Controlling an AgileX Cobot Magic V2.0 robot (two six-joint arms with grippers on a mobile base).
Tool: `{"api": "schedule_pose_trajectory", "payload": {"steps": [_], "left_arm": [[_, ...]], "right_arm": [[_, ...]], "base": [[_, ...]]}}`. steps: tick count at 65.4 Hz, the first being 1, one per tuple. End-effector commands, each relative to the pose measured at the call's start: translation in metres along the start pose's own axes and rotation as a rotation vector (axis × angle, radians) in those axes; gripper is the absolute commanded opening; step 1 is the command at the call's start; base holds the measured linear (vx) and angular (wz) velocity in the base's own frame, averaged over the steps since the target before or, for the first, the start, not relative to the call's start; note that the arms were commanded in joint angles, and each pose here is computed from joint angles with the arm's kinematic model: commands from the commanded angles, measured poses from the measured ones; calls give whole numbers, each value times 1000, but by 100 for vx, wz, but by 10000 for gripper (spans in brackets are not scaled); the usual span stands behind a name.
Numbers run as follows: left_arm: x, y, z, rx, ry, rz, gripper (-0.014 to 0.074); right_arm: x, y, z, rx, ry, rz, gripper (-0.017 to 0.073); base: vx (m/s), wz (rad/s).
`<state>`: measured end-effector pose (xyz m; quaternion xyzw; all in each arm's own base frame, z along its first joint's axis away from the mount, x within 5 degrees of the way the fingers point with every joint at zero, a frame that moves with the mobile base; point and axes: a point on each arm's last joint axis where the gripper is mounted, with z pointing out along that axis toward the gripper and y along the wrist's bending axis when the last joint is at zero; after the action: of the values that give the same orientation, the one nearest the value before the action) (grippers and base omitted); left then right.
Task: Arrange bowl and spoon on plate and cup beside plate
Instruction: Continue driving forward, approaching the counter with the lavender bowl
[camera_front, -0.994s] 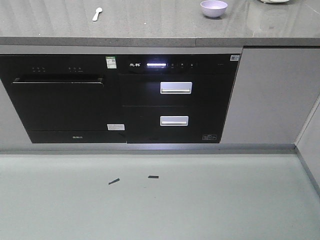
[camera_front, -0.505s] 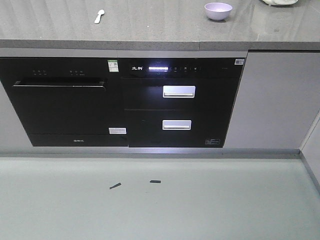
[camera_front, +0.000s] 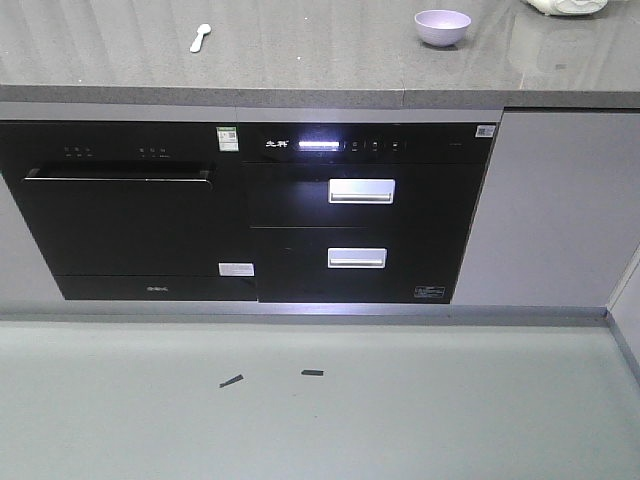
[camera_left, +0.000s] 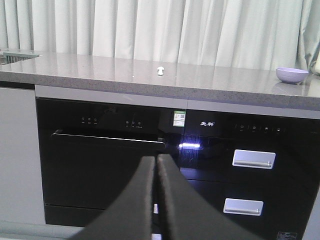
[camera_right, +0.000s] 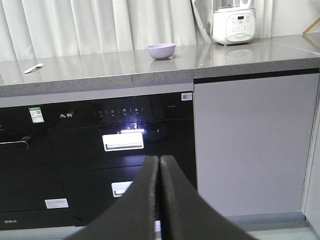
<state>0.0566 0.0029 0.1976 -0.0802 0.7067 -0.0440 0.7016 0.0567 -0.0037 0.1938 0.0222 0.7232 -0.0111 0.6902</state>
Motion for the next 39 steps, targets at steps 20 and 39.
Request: {"api": "schedule_pose_trajectory", "payload": {"steps": [20,39], "left_arm": [[3,0,1,9,-37,-8,-6],[3,0,1,9,-37,-8,-6]], "right_arm": [[-2,2,0,-18,-69,-15,-6],[-2,2,0,-18,-69,-15,-6]], "base": [[7,-1],[7,-3]]}}
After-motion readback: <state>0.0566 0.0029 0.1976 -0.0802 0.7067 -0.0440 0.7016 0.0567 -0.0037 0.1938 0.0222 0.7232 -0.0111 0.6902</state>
